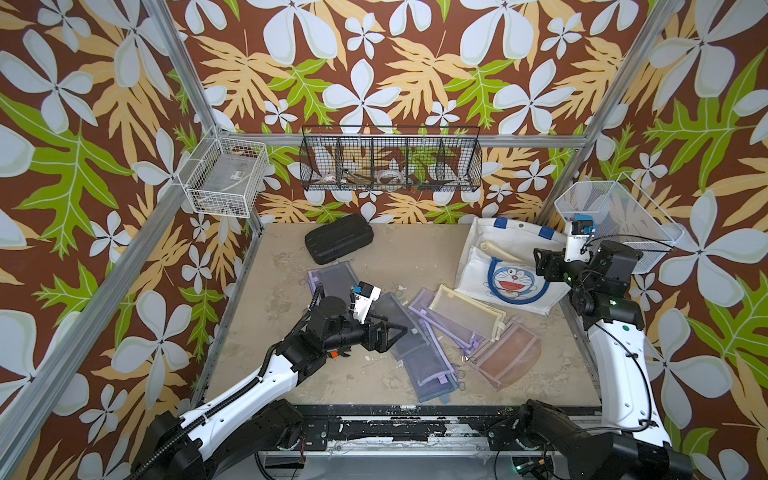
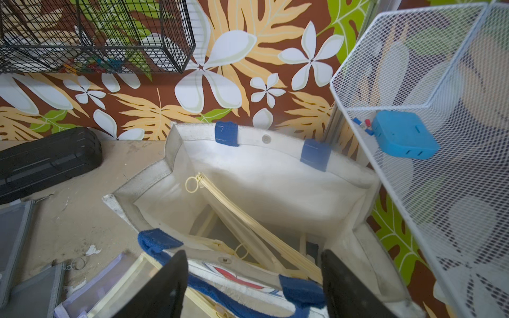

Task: Put the pencil pouch into the canvas bag
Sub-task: Adjust the pencil case in the canvas bag, then pick up the pencil case from the pencil case.

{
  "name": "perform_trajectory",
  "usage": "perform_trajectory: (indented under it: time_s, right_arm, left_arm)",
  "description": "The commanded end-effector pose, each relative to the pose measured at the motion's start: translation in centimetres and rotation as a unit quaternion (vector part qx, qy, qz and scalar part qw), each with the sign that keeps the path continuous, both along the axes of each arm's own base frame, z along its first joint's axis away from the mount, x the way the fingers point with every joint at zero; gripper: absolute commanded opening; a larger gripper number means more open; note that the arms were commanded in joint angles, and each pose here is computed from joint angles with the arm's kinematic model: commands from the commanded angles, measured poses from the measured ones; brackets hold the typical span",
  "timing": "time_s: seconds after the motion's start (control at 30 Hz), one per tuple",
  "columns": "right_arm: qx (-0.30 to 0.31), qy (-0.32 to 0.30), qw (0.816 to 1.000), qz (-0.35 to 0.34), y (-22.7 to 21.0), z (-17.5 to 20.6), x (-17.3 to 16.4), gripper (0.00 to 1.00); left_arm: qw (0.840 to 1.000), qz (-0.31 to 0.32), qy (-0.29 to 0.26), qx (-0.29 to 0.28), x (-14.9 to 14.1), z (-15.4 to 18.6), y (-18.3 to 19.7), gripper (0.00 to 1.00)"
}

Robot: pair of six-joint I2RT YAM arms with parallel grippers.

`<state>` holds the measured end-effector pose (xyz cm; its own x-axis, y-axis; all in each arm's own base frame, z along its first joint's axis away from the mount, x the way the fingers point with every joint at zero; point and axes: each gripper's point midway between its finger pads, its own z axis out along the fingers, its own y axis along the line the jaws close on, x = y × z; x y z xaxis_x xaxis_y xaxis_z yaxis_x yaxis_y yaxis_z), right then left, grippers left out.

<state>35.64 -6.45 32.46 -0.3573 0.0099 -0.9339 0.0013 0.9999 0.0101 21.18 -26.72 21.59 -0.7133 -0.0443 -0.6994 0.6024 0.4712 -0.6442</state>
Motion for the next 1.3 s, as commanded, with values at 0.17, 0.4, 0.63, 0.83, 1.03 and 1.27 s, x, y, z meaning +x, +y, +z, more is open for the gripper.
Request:
perform_trajectory:
  time_s: [0.17, 0.4, 0.63, 0.83, 1.03, 1.27]
  right_arm:
    - [0.018, 0.003, 0.999, 0.031, 2.0, -0.6, 0.6, 0.72]
    - [-0.014, 0.010, 0.982, 0.186, 16.2, -0.6, -3.1, 0.99]
    - [0.027, 0.055, 0.939, 0.338, 30.2, -7.8, -9.4, 1.00]
    - [0.036, 0.138, 0.934, 0.328, 32.4, -13.9, -9.2, 1.00]
    - [0.031, 0.150, 0.947, 0.283, 31.2, -15.2, -8.4, 1.00]
    - [0.039, 0.151, 0.944, 0.292, 31.1, -15.9, -9.1, 1.00]
  left_arm:
    - [1.000, 0.018, 0.000, 0.011, 0.6, 0.1, 0.3, 0.95]
    - [0.993, 0.059, 0.093, 0.047, -0.2, -6.4, 2.5, 0.91]
    - [0.981, 0.102, 0.167, -0.008, -0.2, -9.9, 3.5, 0.82]
    - [0.968, 0.140, 0.204, -0.041, 0.8, -12.0, 3.4, 0.75]
    - [0.957, 0.151, 0.243, -0.051, 2.1, -14.2, 2.4, 0.72]
    - [0.937, 0.178, 0.288, -0.086, 3.3, -16.4, 1.6, 0.58]
